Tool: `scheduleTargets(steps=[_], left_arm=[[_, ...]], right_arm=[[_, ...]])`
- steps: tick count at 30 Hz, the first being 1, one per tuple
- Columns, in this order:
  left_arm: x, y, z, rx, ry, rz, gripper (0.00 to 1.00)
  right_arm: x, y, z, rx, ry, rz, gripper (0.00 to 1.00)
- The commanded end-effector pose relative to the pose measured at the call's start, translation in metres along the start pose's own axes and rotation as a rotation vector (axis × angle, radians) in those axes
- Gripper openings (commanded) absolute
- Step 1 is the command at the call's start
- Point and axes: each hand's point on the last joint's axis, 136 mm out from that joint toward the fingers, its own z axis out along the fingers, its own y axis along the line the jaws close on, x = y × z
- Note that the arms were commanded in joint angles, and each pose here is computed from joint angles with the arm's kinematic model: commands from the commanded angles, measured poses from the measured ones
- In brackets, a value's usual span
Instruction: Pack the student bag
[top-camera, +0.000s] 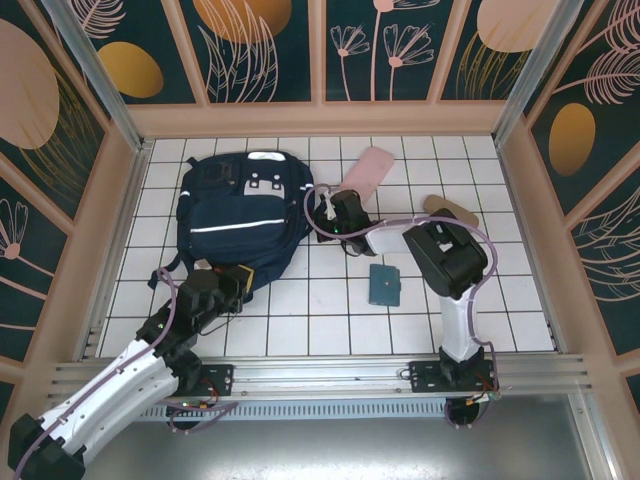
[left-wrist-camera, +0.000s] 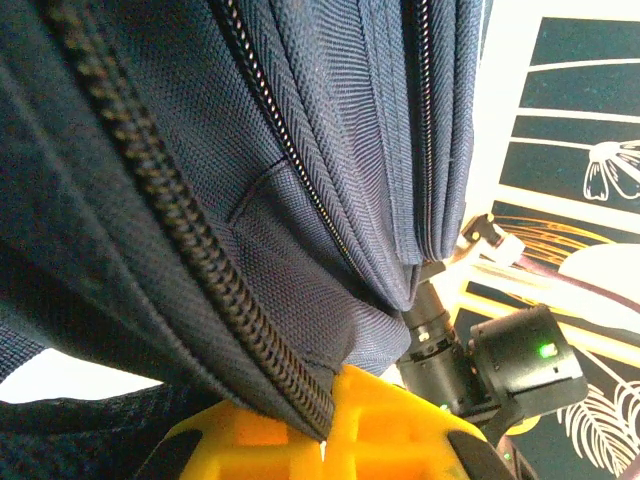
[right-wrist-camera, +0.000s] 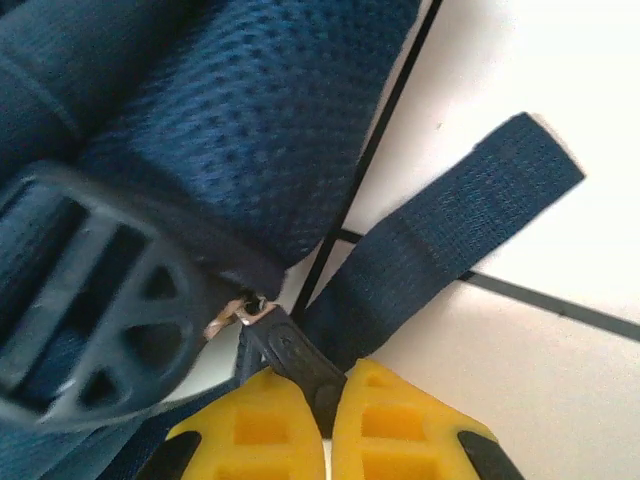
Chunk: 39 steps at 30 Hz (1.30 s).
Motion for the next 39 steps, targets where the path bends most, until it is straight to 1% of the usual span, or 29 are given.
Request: scheduleTargets(steps=[1, 4, 5, 8, 9, 11, 14, 16, 17, 19, 22, 24, 26, 28, 29, 34, 39], left_arm=[[0.000, -0.010, 0.002, 0.040, 0.007, 0.042, 0.00], [0.009, -0.024, 0.008, 0.056, 0.040, 0.112, 0.00], [0.012, -0.029, 0.011, 0.044, 0.052, 0.147, 0.09], [0.020, -0.047, 0.018, 0.027, 0.078, 0.263, 0.44], [0.021, -0.052, 0.019, 0.014, 0.076, 0.304, 0.52], [0.019, -0.059, 0.018, -0.020, 0.060, 0.368, 0.62], [0.016, -0.070, 0.016, -0.070, 0.036, 0.488, 0.63], [0.008, -0.074, 0.014, -0.145, -0.001, 0.586, 0.63], [0.005, -0.075, 0.014, -0.184, -0.012, 0.630, 0.62], [0.001, -0.076, 0.014, -0.242, -0.020, 0.692, 0.62], [-0.010, -0.077, 0.012, -0.300, -0.067, 0.752, 0.61], [-0.015, -0.081, 0.014, -0.302, -0.095, 0.778, 0.59], [-0.015, -0.084, 0.022, -0.293, -0.100, 0.797, 0.57], [-0.011, -0.086, 0.031, -0.279, -0.078, 0.817, 0.52], [-0.009, -0.084, 0.036, -0.280, -0.064, 0.820, 0.51], [-0.004, -0.069, 0.052, -0.309, -0.020, 0.794, 0.51], [-0.002, -0.051, 0.060, -0.325, 0.004, 0.751, 0.51]], right_arm=[[-0.034, -0.100, -0.006, 0.319, -0.088, 0.123, 0.00], [-0.040, -0.104, -0.008, 0.314, -0.091, 0.117, 0.00], [-0.041, -0.103, -0.008, 0.307, -0.086, 0.112, 0.00], [-0.044, -0.094, -0.009, 0.261, -0.084, 0.093, 0.00], [-0.045, -0.088, -0.010, 0.231, -0.079, 0.088, 0.03], [-0.046, -0.079, -0.017, 0.209, -0.085, 0.082, 0.06], [-0.048, -0.050, -0.033, 0.105, -0.096, 0.068, 0.15], [-0.049, -0.030, -0.045, 0.052, -0.110, 0.047, 0.19], [-0.052, -0.024, -0.053, 0.034, -0.122, 0.038, 0.23], [-0.051, 0.002, -0.064, -0.023, -0.131, 0.001, 0.29], [-0.050, 0.032, -0.076, -0.124, -0.130, -0.039, 0.31], [-0.050, 0.049, -0.080, -0.179, -0.128, -0.084, 0.31], [-0.050, 0.059, -0.078, -0.208, -0.112, -0.107, 0.31], [-0.051, 0.064, -0.073, -0.218, -0.099, -0.117, 0.32], [-0.052, 0.065, -0.069, -0.216, -0.093, -0.121, 0.31], [-0.062, 0.057, -0.045, -0.136, -0.064, -0.119, 0.32], [-0.067, 0.055, -0.020, -0.096, -0.045, -0.145, 0.35]])
